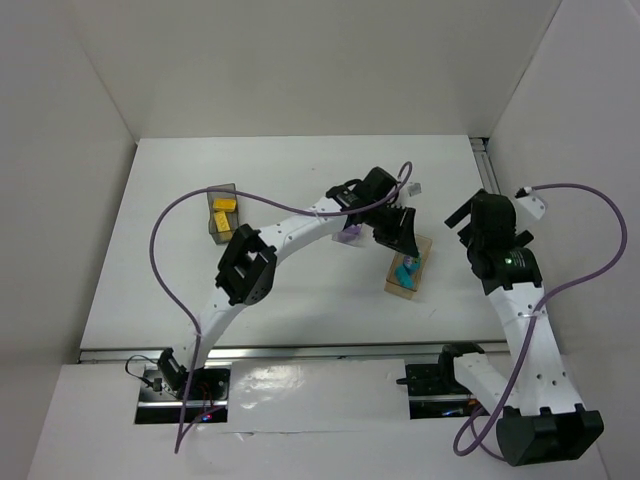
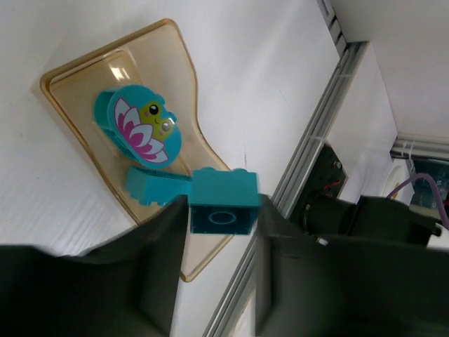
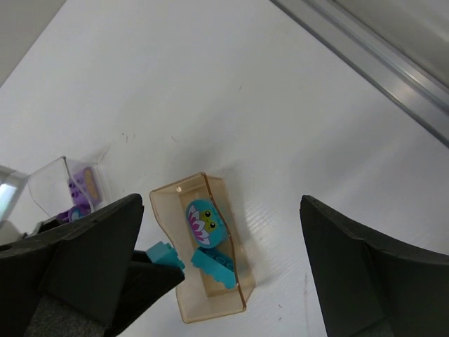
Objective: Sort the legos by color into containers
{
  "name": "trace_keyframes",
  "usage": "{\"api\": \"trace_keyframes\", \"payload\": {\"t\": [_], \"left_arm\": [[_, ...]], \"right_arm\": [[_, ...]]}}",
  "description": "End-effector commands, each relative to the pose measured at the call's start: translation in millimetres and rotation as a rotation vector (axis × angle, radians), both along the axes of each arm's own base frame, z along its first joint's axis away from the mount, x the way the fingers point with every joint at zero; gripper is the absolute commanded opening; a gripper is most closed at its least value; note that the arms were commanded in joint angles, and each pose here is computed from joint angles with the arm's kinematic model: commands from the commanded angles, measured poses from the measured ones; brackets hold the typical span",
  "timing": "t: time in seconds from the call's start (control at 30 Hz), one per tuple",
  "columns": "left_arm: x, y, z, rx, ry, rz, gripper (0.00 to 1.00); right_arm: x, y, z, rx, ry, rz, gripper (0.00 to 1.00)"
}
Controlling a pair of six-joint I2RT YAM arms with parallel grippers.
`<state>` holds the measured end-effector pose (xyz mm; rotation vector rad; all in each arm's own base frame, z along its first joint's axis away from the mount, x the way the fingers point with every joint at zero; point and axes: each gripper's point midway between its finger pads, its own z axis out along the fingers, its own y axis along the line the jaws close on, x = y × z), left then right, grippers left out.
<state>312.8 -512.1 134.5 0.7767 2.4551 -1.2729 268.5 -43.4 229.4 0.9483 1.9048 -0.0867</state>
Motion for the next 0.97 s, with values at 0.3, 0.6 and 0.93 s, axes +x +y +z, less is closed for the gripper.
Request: {"api": "trace_keyframes", "payload": {"t": [0.3,0.6,0.93], "left_arm": [[1,0,47,-0.045,-0.052,0.009,0.99],[-20,126,77,0.295,-0.25,0.22,0.99],[-11,312,136,0.407,-0.384,0.675,0.99]], "right_arm": [[-12,-9,27,-0.024,-0.05,-0.037,1.0],[13,-12,1,-0.049,0.108,-0.048,1.0],[43,0,-36,-0.014,0.19,0.029,1.0]]}}
